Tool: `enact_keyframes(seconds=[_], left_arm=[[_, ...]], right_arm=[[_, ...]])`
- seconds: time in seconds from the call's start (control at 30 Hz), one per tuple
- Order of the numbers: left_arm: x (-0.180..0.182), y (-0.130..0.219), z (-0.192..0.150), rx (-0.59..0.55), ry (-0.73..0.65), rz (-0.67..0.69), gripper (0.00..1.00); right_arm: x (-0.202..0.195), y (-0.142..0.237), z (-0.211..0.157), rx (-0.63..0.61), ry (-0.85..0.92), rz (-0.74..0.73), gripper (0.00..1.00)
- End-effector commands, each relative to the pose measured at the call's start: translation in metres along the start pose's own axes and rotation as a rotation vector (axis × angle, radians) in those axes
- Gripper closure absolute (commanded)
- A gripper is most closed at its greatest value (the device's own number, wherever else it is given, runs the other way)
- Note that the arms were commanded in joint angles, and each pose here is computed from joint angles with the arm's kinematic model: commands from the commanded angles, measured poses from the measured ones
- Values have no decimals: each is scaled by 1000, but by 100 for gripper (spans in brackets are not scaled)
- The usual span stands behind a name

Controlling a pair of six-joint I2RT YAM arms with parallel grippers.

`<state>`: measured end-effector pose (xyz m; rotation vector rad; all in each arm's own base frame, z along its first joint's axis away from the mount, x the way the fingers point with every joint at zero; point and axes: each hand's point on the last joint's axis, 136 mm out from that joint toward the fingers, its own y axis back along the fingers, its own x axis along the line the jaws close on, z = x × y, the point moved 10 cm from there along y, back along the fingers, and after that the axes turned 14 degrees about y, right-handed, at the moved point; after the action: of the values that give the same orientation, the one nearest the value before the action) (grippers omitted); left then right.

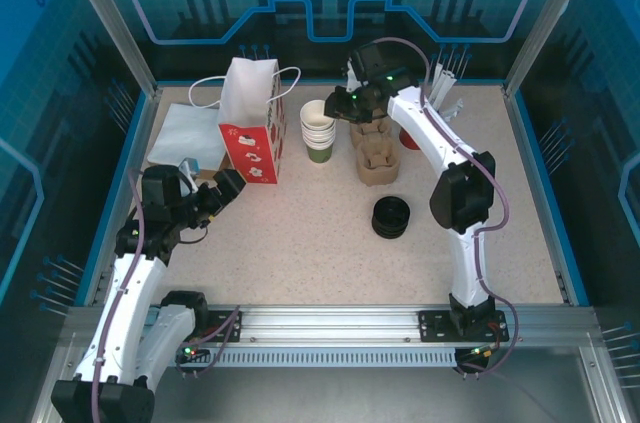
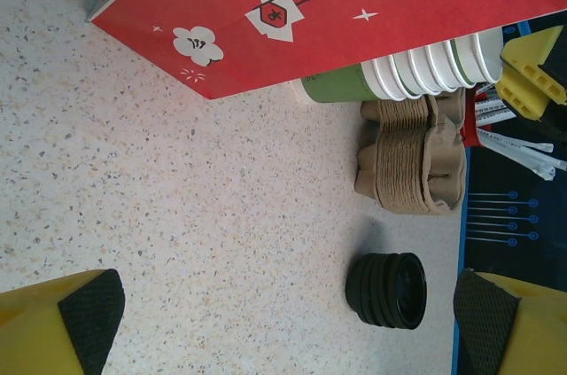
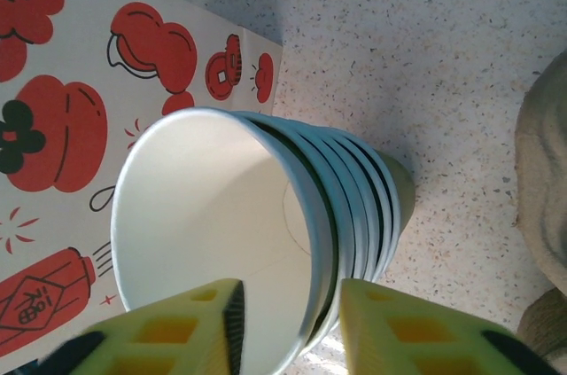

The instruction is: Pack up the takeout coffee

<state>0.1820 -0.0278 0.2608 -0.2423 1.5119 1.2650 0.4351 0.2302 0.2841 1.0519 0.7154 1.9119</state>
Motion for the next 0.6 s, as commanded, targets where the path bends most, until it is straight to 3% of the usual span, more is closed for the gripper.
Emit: enact_keyframes(seconds=[0.0,0.3,0.57], left_arm=[[3,1,-1,-5,16,3,1],[2,2,-1,-3,16,5,1],[0,3,0,-8,10,0,1]], right_arm=[[6,-2,-1,20,11,5,72],[8,4,2,12,25,3,90],[12,15,6,-6,39,0,93]])
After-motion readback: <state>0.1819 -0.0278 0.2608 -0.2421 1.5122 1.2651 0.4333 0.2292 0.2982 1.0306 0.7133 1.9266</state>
